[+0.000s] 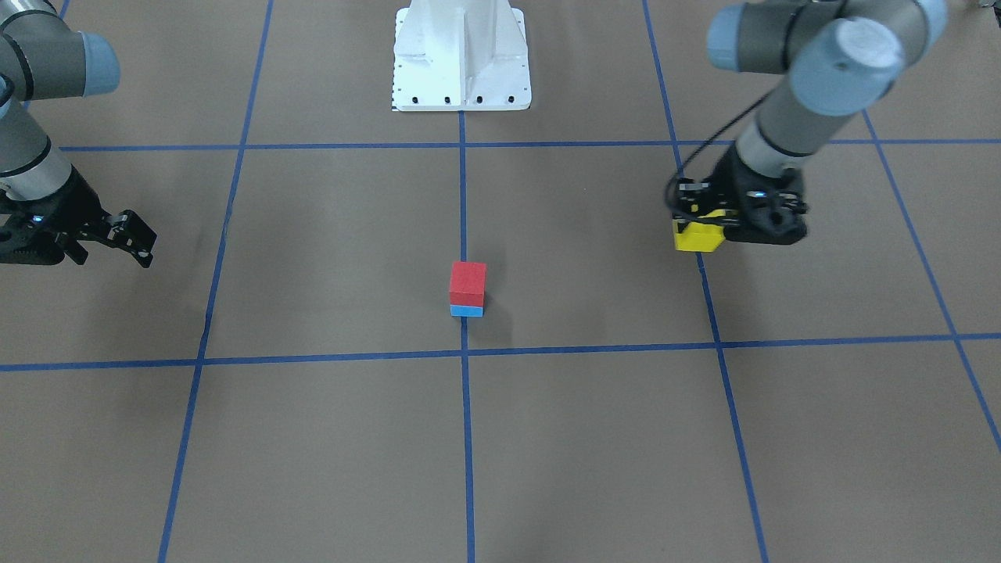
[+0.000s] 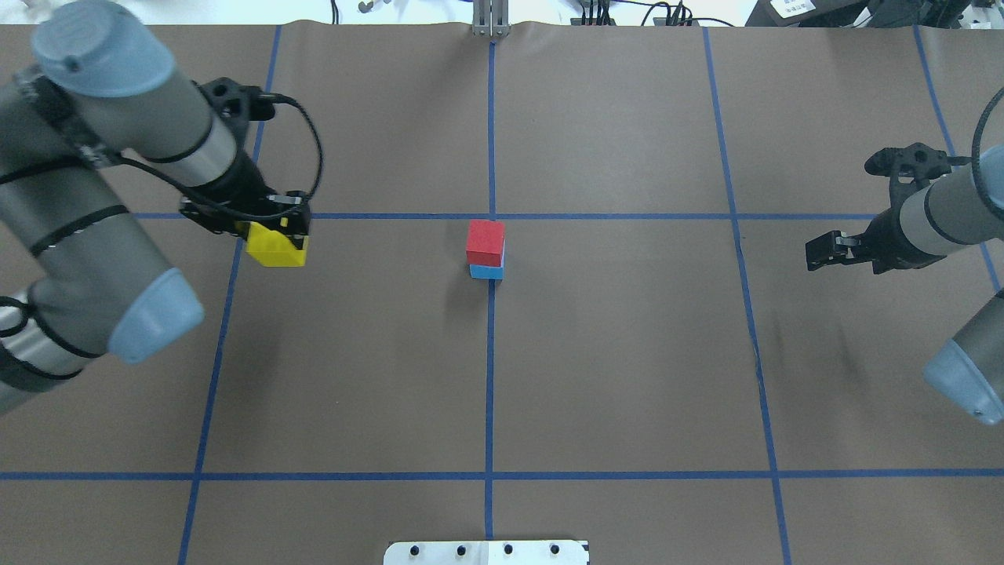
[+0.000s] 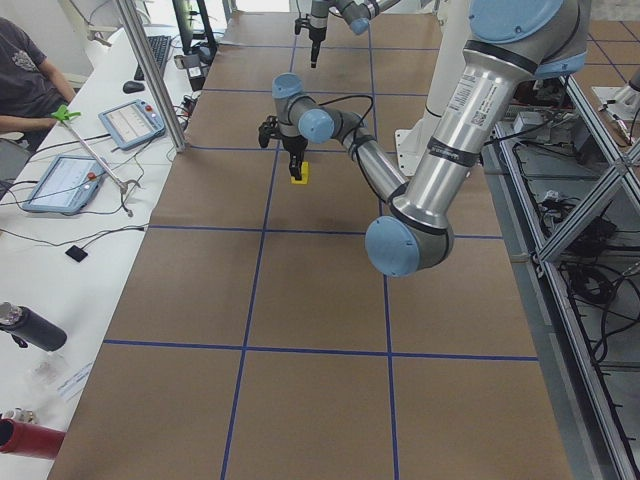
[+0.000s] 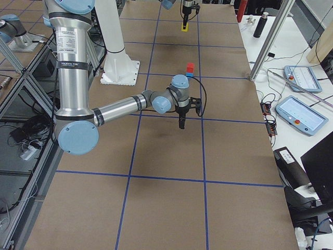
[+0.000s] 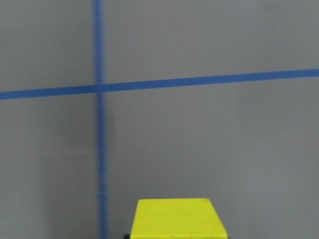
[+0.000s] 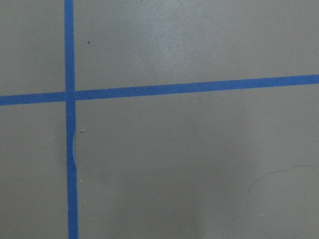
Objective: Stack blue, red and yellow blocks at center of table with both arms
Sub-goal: 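Carry the yellow cube with the left gripper over the stack, then lower the yellow cube onto the red cube with the left gripper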
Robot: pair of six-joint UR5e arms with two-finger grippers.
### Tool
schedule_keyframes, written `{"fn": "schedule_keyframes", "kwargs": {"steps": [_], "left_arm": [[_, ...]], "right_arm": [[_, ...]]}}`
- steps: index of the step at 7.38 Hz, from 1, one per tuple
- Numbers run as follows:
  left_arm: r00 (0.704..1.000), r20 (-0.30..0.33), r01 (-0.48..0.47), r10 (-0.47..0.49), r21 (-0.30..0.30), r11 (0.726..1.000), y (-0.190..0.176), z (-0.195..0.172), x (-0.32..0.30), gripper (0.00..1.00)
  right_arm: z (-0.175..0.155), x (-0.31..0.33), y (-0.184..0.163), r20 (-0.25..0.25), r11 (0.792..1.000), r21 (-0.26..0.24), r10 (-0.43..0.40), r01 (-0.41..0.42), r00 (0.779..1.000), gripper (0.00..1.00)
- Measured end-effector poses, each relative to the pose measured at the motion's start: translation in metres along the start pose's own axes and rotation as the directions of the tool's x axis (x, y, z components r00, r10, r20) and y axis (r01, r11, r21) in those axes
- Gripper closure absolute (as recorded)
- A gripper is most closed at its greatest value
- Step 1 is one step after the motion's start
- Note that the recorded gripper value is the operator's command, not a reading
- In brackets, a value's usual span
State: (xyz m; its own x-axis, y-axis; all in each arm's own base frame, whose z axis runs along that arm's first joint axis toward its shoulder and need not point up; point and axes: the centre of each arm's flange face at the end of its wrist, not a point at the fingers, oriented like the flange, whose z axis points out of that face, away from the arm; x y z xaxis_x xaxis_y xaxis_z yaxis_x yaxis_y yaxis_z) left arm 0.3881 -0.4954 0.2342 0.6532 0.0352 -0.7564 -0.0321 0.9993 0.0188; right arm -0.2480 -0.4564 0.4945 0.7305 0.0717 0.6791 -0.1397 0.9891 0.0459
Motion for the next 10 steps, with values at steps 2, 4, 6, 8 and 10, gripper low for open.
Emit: {"fn": "schedule_keyframes", "kwargs": {"steps": [2, 4, 6, 8, 10], "left_arm": [[0.999, -0.01, 0.034, -0.034, 0.019, 0.999, -0.018, 0.005, 0.12, 1.0], [0.999, -0.014, 0.029, -0.029, 0.013, 0.999, -0.041, 0.019, 0.184, 1.0], [1.0, -0.006, 0.015, -0.015, 0.006, 1.0, -0.059, 0.032, 0.209, 1.0], [1.0, 0.006, -0.014, 0.014, -0.002, 1.0, -0.064, 0.037, 0.215, 1.0], [0.999, 0.017, -0.038, 0.038, -0.009, 0.999, -0.065, 0.042, 0.211, 1.0]], "right_arm": [[0.001, 0.005, -0.001, -0.004, 1.0, -0.008, -0.016, 0.016, 1.0, 0.0], [0.003, 0.016, -0.004, -0.004, 0.999, -0.021, -0.026, 0.026, 1.0, 0.0], [0.002, 0.025, -0.005, -0.008, 1.0, -0.023, -0.019, 0.019, 1.0, 0.0], [0.001, 0.034, -0.004, -0.014, 1.0, -0.024, -0.013, 0.012, 1.0, 0.0], [0.001, 0.036, -0.004, -0.016, 1.0, -0.025, -0.011, 0.011, 1.0, 0.0]]}}
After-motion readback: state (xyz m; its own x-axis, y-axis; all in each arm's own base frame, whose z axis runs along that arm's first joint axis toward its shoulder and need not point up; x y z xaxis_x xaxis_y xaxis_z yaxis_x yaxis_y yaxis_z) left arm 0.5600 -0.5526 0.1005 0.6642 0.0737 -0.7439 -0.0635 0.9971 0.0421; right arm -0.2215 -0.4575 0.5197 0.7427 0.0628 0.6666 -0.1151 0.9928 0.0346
